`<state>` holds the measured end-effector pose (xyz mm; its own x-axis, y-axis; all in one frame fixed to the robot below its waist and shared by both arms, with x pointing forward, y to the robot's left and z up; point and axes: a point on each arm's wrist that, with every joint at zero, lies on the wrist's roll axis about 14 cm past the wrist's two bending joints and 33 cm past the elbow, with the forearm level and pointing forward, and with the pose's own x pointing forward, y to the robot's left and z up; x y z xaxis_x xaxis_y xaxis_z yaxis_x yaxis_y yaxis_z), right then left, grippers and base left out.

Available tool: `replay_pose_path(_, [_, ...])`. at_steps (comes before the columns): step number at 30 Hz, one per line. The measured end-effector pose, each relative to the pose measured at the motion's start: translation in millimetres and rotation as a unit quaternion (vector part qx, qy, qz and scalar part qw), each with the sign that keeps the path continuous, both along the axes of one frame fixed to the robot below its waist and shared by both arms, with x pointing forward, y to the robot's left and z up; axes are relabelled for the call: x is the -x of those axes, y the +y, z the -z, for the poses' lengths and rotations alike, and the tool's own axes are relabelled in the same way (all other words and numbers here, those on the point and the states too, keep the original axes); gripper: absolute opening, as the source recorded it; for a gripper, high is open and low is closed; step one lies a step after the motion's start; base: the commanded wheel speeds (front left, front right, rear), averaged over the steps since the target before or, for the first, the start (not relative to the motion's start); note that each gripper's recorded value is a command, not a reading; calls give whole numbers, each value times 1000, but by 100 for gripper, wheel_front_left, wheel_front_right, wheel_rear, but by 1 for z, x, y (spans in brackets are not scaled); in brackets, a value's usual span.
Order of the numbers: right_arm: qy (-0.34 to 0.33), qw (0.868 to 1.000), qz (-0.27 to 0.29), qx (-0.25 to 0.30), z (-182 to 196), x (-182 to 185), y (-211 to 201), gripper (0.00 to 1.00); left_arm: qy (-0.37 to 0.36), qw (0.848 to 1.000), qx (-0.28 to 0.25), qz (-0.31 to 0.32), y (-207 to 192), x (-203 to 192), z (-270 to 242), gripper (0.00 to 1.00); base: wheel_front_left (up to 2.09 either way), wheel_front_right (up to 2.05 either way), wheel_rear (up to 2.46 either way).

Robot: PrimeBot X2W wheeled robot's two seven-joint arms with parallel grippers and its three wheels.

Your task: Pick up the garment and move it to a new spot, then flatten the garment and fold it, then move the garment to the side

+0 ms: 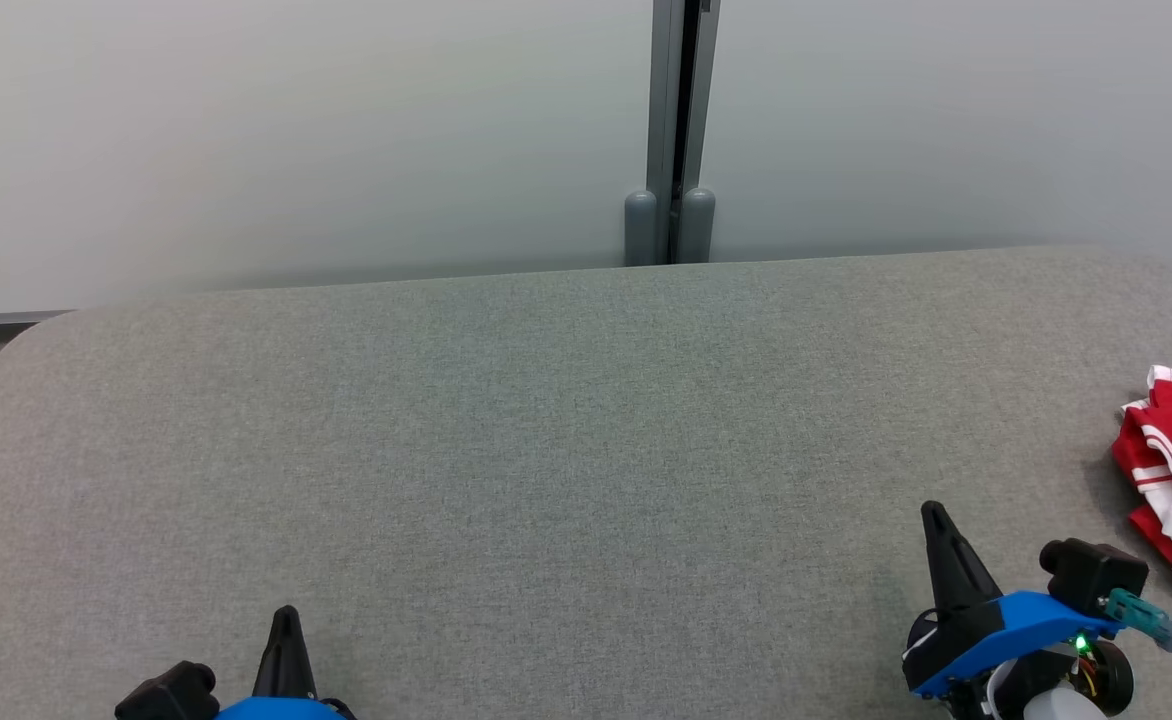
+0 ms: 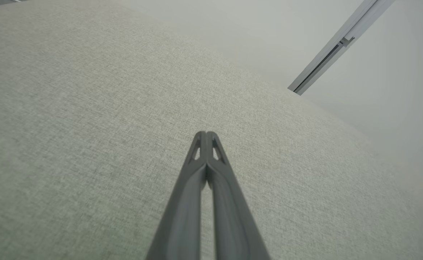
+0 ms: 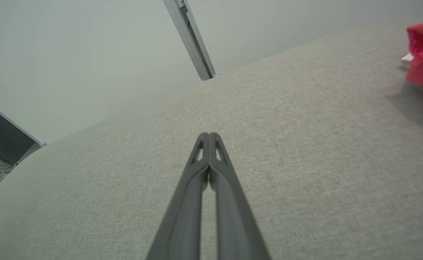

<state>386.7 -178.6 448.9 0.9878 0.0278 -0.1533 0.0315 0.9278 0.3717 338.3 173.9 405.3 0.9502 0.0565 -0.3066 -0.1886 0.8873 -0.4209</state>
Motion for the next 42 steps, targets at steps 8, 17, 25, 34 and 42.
replay_pose_path(8, [1, 998, 21, -66, -3, 1, -4, 0, -7, 998, 62, -21, 4, -7, -8, 0, 0, 0, 0])
replay_pose_path(17, [-3, 990, 39, -133, -9, -1, -9, 0, -13, 991, 125, -38, 6, -12, -14, 0, 0, 0, 0])
replay_pose_path(25, [-7, 981, 51, -188, -14, -2, -11, 0, -23, 983, 178, -49, 8, -17, -21, 0, 0, 0, 0])
replay_pose_path(34, [-10, 968, 60, -245, -18, -2, -14, 0, -36, 971, 231, -57, 10, -23, -30, 0, 0, 0, 0])
replay_pose_path(42, [-16, 954, 65, -291, -23, -3, -15, 0, -46, 959, 273, -63, 12, -27, -37, 0, 0, 0, 0])
